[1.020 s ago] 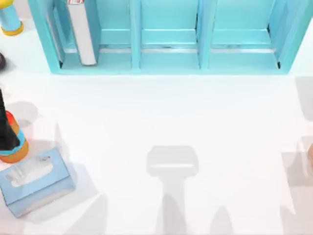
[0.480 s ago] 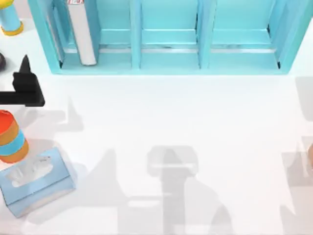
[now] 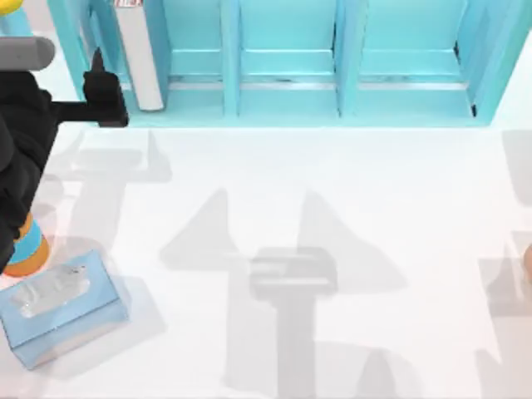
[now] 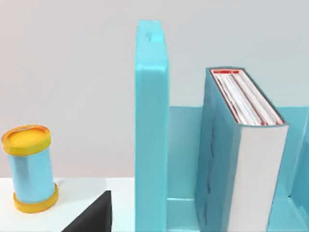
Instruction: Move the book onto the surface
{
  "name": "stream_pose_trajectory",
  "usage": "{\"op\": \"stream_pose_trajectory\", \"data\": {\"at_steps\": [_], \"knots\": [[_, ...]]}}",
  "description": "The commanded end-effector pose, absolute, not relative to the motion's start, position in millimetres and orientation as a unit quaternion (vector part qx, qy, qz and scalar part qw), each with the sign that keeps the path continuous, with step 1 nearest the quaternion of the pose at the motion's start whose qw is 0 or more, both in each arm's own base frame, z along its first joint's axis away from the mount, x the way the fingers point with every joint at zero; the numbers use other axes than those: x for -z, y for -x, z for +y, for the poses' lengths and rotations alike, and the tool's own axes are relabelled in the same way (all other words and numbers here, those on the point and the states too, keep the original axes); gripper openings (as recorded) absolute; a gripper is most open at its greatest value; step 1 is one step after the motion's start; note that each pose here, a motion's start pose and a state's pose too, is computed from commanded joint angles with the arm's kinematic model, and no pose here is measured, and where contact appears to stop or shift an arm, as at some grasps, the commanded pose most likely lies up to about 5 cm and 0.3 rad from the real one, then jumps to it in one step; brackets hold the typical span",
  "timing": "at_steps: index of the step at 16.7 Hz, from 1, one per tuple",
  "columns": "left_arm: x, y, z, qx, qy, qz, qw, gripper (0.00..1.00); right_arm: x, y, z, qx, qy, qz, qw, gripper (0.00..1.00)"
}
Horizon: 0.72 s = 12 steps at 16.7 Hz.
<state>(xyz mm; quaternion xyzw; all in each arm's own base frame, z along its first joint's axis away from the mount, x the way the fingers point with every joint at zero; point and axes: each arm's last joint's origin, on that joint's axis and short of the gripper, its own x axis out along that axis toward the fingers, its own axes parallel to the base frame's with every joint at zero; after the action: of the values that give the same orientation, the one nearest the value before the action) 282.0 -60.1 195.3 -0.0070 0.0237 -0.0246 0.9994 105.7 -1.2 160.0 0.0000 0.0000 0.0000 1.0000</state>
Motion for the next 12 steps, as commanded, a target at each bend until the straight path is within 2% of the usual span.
{"op": "stream_pose_trajectory", "data": {"at_steps": [7,12], "knots": [[-120.6,-336.7,-93.5,0.026,-0.002,0.048,0.998,1.0,-160.0,-105.7,-1.2,0.0,0.0,0.0,1.0,1.0],[-89.2,-350.6,-106.2,0.024,-0.004,0.047,0.999,1.0,-160.0,-105.7,-1.2,0.0,0.0,0.0,1.0,1.0]]}}
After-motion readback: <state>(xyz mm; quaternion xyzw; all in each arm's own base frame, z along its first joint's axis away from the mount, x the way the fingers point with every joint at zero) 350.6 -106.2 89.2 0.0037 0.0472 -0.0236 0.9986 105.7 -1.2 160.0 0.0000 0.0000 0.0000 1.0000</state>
